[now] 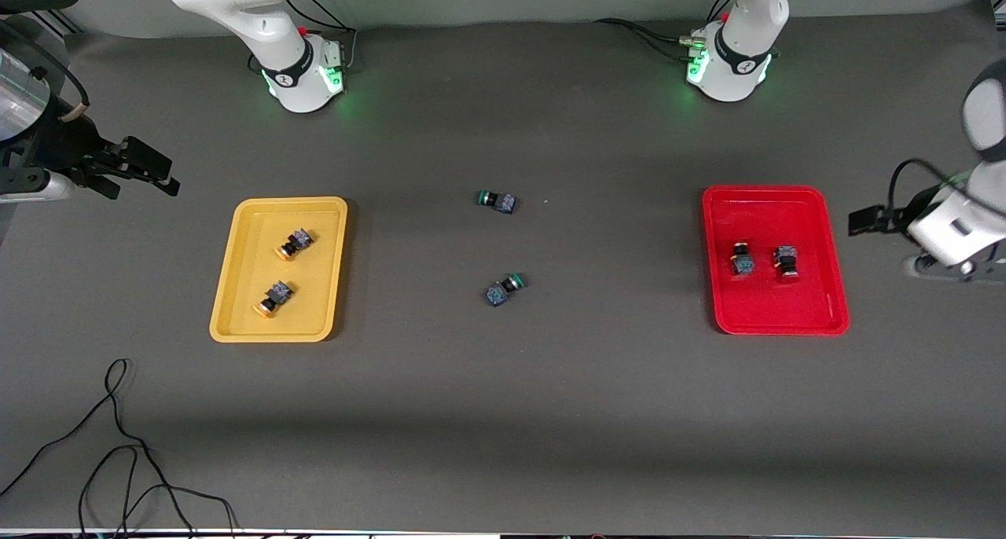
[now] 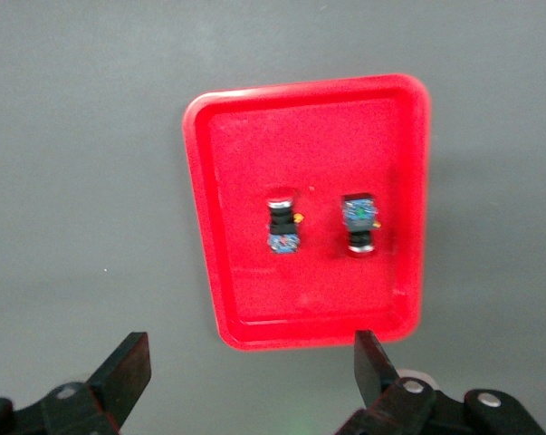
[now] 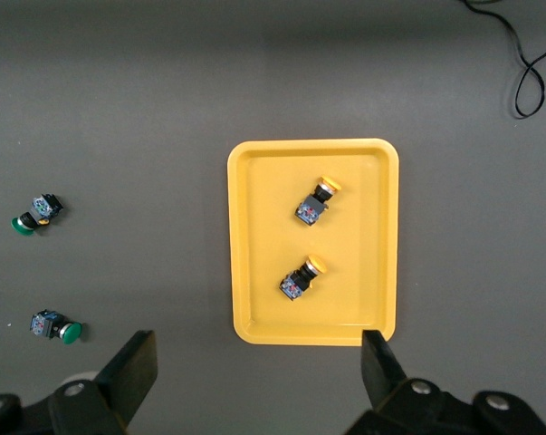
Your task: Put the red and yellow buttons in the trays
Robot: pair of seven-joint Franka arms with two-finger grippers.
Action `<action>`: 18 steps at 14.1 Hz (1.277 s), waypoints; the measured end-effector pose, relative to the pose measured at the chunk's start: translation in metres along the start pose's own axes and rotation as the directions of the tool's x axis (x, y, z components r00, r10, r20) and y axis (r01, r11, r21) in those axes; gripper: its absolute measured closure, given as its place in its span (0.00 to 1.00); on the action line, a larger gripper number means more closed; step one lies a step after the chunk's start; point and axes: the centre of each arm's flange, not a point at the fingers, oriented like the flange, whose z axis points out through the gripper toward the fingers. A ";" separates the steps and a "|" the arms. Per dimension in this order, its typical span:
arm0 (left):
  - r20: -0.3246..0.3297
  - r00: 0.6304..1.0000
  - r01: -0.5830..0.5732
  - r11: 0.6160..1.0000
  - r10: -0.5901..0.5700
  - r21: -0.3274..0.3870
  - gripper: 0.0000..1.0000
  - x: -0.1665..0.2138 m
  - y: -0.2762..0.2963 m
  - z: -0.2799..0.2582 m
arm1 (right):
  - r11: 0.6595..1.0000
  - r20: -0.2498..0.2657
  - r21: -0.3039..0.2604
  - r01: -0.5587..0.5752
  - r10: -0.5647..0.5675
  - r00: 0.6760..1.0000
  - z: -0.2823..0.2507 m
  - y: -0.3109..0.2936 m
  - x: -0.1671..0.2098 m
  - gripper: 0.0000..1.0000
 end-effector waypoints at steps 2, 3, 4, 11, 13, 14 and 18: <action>-0.032 0.999 -0.026 0.999 0.025 -0.019 0.00 -0.004 0.023 -0.032 | 1.000 0.012 -0.002 0.000 0.000 1.000 0.006 0.001 0.003 0.00; -0.042 0.998 -0.039 0.999 0.038 -0.019 0.00 -0.003 0.039 -0.046 | 1.000 0.016 -0.002 0.000 0.000 1.000 0.008 0.002 0.003 0.00; -0.051 0.998 -0.036 0.999 0.036 -0.015 0.00 -0.002 0.057 -0.056 | 1.000 0.015 -0.003 -0.002 0.002 1.000 0.008 0.003 0.004 0.00; -0.059 0.998 -0.026 1.000 0.025 -0.006 0.00 -0.006 0.087 -0.090 | 1.000 0.028 -0.003 0.005 -0.005 1.000 -0.010 0.001 0.000 0.00; -0.057 0.998 -0.024 1.000 0.024 -0.006 0.00 -0.007 0.086 -0.091 | 1.000 0.039 -0.004 0.002 -0.002 0.999 -0.009 0.002 -0.001 0.00; -0.056 0.998 -0.024 1.000 0.024 -0.006 0.00 -0.007 0.086 -0.091 | 1.000 0.036 -0.004 0.001 -0.001 0.999 -0.011 0.003 -0.001 0.00; -0.053 0.998 -0.025 1.000 0.024 -0.006 0.00 -0.007 0.087 -0.090 | 1.000 0.047 -0.004 0.002 -0.001 0.999 -0.020 0.003 -0.003 0.00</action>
